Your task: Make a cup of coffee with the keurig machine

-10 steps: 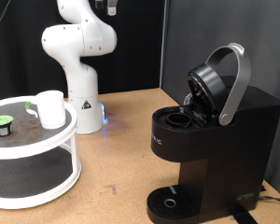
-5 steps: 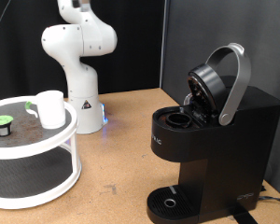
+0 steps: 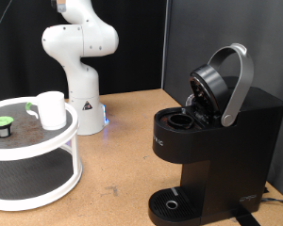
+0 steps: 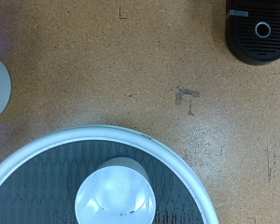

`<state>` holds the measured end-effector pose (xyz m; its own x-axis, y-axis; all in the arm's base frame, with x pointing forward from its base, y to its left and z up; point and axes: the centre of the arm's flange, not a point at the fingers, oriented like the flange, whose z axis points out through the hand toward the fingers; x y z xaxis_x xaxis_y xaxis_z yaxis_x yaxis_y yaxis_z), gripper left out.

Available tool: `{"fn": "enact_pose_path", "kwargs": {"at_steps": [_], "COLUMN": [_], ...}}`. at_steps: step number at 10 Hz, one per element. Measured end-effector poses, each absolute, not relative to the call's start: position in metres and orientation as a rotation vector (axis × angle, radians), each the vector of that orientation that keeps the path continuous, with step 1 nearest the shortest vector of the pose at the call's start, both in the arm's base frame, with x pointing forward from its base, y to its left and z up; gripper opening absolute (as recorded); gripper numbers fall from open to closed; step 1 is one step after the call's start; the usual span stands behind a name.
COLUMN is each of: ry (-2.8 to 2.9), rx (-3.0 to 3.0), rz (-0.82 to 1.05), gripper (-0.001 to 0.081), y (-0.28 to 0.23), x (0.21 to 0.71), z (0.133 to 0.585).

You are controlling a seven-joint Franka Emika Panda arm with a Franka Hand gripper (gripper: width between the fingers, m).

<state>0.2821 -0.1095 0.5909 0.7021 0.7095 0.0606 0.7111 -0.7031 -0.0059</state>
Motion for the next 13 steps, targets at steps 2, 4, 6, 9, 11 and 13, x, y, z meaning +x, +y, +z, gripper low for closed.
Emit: {"fn": "enact_pose_path", "kwargs": {"at_steps": [2,4,6,9,11,13], "ry": [-1.215,-1.238,-1.249,-1.244,-1.237,-1.212], "rx": [-2.871,-2.864,-2.854,-2.849,-2.866,-2.856], "rz": [-0.070,-0.053,-0.095,-0.070,-0.044,-0.050], "gripper": [0.0805,0.0805,0.0805,0.0805,0.0805,0.0805], "y": [-0.133,-0.165,-0.190,-0.192,-0.207,-0.218], "x": [0.276,0.266,0.258,0.256,0.249,0.243], "z": [0.584,0.578,0.574,0.571,0.568,0.564]}}
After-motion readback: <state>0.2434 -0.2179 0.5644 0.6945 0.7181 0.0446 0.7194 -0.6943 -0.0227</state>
